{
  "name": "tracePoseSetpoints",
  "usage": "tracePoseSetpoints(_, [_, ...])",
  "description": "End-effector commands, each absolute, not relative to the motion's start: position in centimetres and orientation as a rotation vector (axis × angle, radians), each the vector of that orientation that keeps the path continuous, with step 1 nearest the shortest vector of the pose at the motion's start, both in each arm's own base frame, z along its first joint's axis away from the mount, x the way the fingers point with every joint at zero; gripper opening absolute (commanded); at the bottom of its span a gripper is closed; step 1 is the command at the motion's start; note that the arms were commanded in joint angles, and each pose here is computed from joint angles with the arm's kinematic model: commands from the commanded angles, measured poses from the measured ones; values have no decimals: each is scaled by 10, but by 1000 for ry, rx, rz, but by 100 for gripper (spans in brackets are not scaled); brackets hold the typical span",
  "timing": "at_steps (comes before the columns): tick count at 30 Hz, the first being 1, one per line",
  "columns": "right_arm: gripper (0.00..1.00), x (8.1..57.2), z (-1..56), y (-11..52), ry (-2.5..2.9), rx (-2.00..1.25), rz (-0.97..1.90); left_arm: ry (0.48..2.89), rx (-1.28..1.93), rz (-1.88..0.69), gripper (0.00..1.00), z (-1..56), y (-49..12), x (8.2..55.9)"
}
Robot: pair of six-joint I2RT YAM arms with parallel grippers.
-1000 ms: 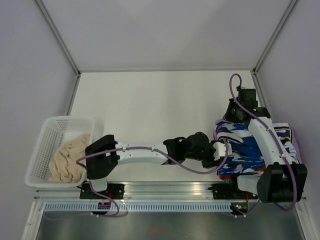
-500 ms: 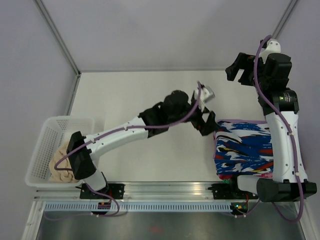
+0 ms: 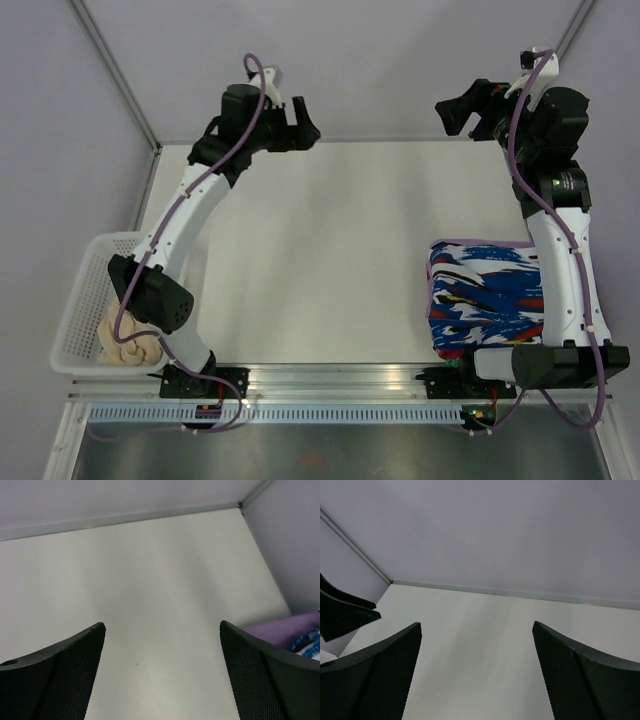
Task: Fold and stack the trousers
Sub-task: Neatly place the folded trousers to the corner
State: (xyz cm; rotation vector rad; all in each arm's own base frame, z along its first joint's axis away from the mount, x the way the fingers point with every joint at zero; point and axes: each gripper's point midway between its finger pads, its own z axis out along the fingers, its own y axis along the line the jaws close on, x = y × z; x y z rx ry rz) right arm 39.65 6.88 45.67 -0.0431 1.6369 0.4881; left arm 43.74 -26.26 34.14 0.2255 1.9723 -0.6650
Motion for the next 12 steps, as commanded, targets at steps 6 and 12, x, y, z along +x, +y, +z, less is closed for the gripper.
tracePoseSetpoints(6, [98,429,464,61,1564,-23,448,1905,83,-355,100,383,-138,452])
tracePoseSetpoints(12, [98,432,422,64,1628,-6,476,1915,80,-261,100,382,-115,425])
